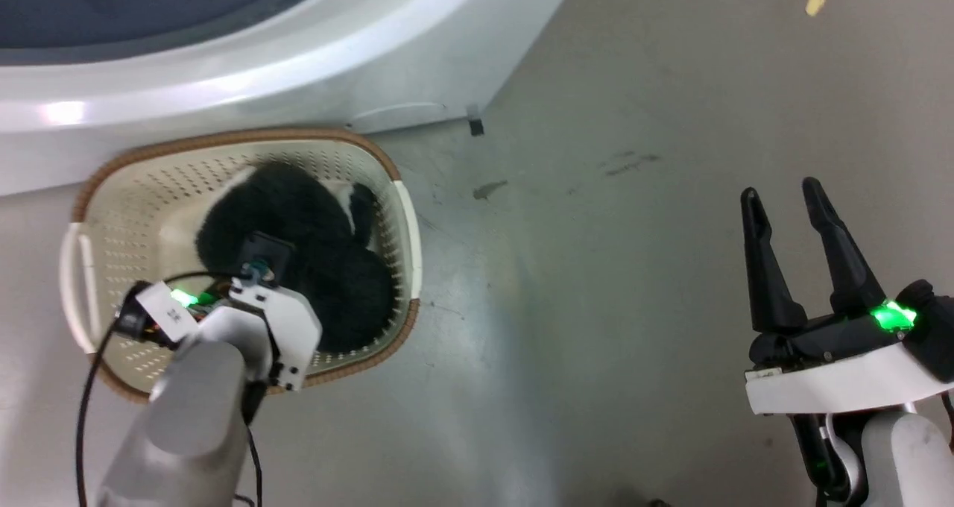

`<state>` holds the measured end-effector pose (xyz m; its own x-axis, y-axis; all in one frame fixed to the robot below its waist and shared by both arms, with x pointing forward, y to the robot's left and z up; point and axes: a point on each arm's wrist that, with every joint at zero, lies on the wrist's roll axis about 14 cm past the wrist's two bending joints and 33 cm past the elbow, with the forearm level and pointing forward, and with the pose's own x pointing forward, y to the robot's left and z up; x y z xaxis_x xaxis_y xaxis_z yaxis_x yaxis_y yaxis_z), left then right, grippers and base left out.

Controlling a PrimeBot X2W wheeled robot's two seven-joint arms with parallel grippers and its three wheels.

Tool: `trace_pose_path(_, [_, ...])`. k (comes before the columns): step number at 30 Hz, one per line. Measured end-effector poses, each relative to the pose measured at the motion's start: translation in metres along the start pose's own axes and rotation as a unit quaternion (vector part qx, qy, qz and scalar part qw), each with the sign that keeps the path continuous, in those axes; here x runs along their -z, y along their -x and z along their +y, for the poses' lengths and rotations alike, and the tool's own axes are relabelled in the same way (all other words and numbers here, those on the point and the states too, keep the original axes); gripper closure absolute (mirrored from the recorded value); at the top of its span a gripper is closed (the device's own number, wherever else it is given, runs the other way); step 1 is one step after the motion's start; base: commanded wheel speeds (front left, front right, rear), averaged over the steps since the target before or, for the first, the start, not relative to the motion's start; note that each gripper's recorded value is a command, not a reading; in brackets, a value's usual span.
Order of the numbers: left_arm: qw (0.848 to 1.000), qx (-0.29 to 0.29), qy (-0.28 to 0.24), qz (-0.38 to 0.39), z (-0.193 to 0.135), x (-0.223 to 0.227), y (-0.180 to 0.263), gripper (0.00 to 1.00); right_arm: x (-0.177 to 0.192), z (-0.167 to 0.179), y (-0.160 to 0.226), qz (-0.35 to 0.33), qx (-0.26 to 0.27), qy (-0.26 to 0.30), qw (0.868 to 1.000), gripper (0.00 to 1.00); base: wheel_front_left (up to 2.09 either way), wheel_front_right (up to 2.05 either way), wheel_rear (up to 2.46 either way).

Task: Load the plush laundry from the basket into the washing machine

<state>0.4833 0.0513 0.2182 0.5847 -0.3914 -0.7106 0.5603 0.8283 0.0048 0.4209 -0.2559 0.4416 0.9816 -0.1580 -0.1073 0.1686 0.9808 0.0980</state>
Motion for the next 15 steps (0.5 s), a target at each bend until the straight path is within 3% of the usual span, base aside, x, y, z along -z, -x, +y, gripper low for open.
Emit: trace_pose_path(15, [0.991, 0.017, -0.031, 0.130, 0.013, 0.044, -0.062, 0.00, 0.017, -0.019, -0.010, 0.011, 0.030, -0.008, 0.999, 0.00, 0.00, 0.00, 0.00])
